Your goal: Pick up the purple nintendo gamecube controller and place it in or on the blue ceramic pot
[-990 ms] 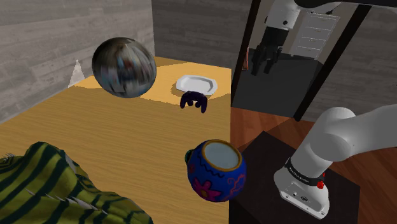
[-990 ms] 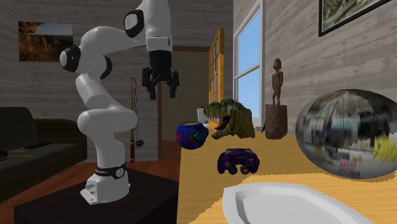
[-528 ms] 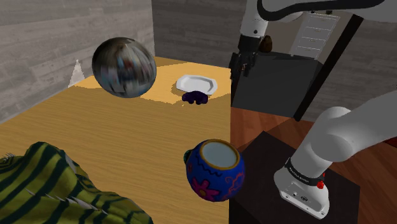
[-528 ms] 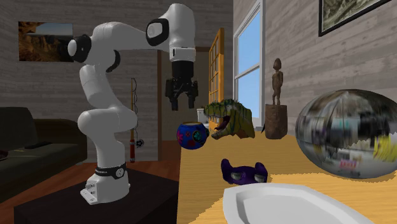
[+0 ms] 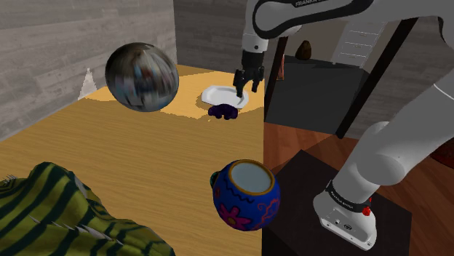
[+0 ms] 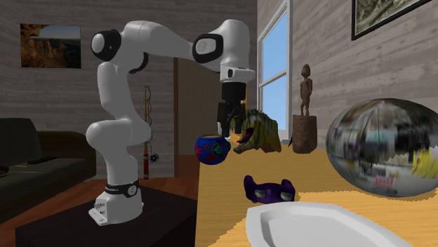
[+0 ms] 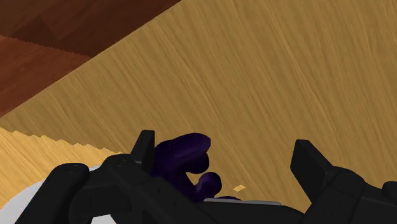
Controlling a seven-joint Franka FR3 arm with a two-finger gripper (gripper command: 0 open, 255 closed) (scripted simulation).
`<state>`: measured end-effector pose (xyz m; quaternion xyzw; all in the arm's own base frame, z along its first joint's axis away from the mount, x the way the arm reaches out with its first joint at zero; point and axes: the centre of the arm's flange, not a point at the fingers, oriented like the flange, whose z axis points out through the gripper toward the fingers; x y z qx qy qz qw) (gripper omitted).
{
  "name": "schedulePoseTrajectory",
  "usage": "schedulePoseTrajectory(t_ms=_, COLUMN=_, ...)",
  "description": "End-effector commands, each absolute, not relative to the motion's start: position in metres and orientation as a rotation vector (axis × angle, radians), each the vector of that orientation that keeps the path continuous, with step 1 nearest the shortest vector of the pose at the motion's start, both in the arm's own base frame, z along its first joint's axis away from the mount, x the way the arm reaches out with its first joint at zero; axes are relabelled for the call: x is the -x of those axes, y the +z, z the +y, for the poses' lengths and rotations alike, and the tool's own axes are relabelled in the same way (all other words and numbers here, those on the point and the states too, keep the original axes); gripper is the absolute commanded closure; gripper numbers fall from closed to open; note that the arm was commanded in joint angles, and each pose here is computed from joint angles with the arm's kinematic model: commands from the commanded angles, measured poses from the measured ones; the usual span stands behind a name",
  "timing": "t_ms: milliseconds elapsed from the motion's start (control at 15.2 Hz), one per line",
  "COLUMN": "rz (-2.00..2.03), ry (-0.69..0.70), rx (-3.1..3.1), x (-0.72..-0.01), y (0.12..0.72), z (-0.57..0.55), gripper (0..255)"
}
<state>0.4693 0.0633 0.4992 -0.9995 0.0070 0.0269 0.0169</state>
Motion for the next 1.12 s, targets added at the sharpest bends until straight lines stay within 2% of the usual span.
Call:
schedulePoseTrajectory(t_ms=0, rz=-0.003, ry=0.092, rx=3.116, x=-0.49, y=0.487, z=0.078, gripper=0)
schedulePoseTrajectory(t_ms=528, rz=-0.101, ry=0.125, rx=3.155, x=-0.575, y=0.434, z=0.127, gripper=0)
schedulePoseTrajectory(t_ms=1056, rz=-0.101, ry=0.125, rx=3.155, x=-0.572, y=0.394, z=0.126, gripper=0)
